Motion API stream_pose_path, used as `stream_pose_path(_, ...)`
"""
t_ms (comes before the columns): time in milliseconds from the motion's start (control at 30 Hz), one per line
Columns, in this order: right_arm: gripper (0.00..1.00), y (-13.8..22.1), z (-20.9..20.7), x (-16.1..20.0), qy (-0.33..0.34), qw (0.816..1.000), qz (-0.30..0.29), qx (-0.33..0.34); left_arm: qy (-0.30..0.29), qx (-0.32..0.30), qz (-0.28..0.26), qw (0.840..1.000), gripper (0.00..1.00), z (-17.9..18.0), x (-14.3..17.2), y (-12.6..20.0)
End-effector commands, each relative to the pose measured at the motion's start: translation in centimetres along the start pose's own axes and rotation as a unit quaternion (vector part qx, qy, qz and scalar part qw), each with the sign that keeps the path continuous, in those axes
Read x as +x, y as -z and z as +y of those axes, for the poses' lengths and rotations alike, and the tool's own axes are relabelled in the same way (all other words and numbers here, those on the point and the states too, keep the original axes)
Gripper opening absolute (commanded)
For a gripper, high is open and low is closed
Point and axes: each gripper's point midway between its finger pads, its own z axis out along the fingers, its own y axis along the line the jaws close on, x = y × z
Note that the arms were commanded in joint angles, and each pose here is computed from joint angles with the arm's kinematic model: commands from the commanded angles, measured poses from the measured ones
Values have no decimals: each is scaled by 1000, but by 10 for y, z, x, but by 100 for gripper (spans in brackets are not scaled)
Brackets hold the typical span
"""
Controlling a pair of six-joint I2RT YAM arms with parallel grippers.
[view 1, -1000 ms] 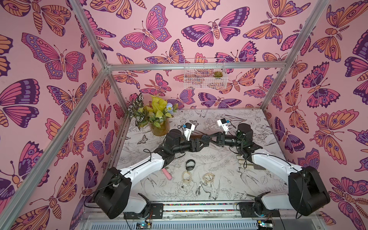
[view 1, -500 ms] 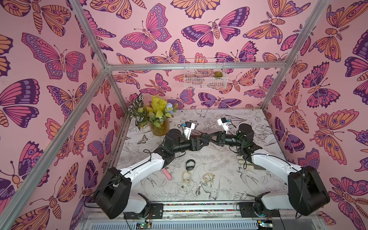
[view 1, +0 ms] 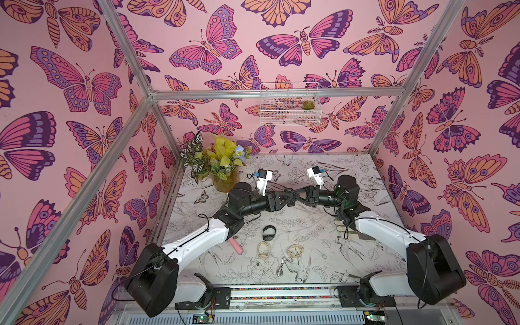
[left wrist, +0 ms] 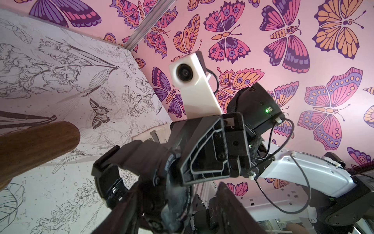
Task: Place watch on stand
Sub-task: Pick up the watch at the center of the board.
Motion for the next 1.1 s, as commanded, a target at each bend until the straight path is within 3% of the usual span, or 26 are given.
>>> stream_pose_path(0,0,2,8,-1,11,1000,3,-14,-9,0,-19,1000,52,-1,-7,6)
stream_pose_path(67,0,2,9,-1,11,1000,2,-16,-8,4,-16,1000,45,-3,-7,5)
stream_pose_path(200,0,2,11,-2,11,1000,2,-19,-3,23,2,1000,43,-8,-7,-2)
stream_pose_path(433,0,1,10,-2,9,1000,3,-18,3,40,14,999,10,-10,-7,-9)
stream_pose_path(567,4,0,9,-3,8,1000,4,-15,-1,36,11,999,0,-10,-9,-8)
stream_pose_path(700,29,0,11,-4,10,1000,4,-17,-3,29,8,1000,0,-8,-11,-6)
stream_pose_path(800,40,1,13,-4,12,1000,4,-18,-4,29,6,1000,0,-9,-12,-5)
stream_pose_path(933,43,3,19,-6,18,1000,2,-23,-2,24,4,1000,0,-6,-13,-4)
stream_pose_path(1067,36,8,26,-9,23,999,-4,-31,-1,22,3,1000,0,-4,-14,-2)
